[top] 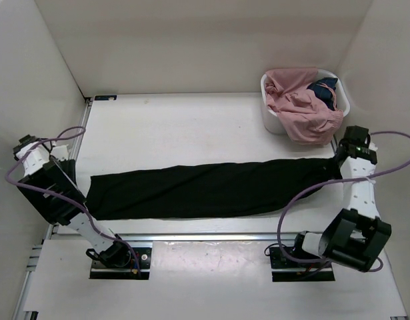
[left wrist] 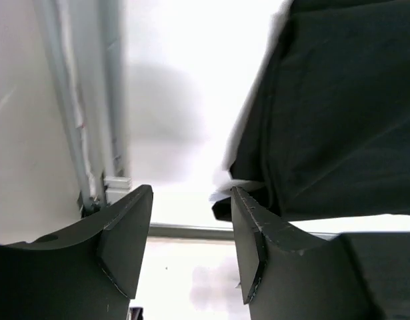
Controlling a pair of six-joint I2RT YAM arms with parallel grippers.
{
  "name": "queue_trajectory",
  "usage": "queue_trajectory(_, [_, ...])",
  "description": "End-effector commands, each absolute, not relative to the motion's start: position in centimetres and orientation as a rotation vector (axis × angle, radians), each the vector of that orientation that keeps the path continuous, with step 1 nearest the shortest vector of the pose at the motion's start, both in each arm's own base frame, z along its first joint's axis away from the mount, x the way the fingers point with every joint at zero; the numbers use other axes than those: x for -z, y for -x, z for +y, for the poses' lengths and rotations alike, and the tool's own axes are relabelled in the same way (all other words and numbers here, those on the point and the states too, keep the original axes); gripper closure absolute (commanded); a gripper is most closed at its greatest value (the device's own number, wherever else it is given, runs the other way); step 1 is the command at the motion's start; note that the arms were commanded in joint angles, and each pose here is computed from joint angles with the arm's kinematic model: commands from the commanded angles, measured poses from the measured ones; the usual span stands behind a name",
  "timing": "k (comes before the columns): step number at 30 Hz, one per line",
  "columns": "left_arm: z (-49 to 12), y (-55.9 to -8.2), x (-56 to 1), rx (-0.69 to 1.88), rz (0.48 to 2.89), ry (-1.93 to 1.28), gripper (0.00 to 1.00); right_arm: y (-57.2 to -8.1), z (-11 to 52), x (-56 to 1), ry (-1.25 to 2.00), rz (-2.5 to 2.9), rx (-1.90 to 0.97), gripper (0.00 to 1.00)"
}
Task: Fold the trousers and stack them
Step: Fold the trousers
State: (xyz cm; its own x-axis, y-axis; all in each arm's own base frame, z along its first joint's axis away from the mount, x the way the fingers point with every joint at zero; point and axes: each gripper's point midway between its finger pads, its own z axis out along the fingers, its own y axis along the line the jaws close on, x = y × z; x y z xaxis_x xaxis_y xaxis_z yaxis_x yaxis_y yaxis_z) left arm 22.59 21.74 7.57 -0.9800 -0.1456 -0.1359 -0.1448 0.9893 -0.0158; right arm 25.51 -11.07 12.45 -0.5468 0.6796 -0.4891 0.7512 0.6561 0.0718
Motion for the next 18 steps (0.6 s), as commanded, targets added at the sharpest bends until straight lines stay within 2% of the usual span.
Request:
queue_trajectory(1, [19.1, -24.4, -8.6, 0.100, 2.962, 0.134, 0.38, -24.7, -11.8, -19.0, -0.951, 2.294, 0.460, 1.00])
queue_trajectory(5, [15.4, -25.3, -6.2, 0.169, 3.002, 0.028, 0.38, -26.6, -4.4, -23.9, -0.600, 2.195, 0.498, 1.00])
queue_trajectory(7, [14.4, -25.5, -4.8, 0.186, 3.016, -0.005, 0.38, -26.3, -1.3, -23.6, -0.508, 2.221, 0.527, 1.00])
queue_trajectory(8, [14.3, -25.9, -4.5, 0.167, 3.023, -0.003, 0.38, -26.3, 2.7, -23.4, -0.450, 2.211, 0.447, 1.00])
queue_trajectory(10, [14.0, -26.5, -3.3, 0.130, 3.045, -0.037, 0.39, -25.9, 7.8, -22.5, -0.296, 2.218, 0.468, 1.00])
queue_trajectory(14, [13.6, -27.2, -1.9, 0.111, 3.066, -0.047, 0.43, -25.4, 17.3, -20.0, -0.264, 2.177, 0.479, 1.00])
queue_trajectory(15, [13.7, -27.0, -1.2, 0.107, 3.079, -0.046, 0.45, -24.3, 19.7, -21.8, -0.231, 2.175, 0.450, 1.00])
queue_trajectory(16, [13.4, -27.1, -1.2, 0.107, 3.079, -0.063, 0.46, -24.6, 22.4, -20.0, -0.177, 2.184, 0.484, 1.00])
queue_trajectory(18, [13.0, -27.1, -0.7, 0.117, 3.090, -0.079, 0.47, -23.1, 26.5, -19.2, -0.151, 2.212, 0.396, 1.00])
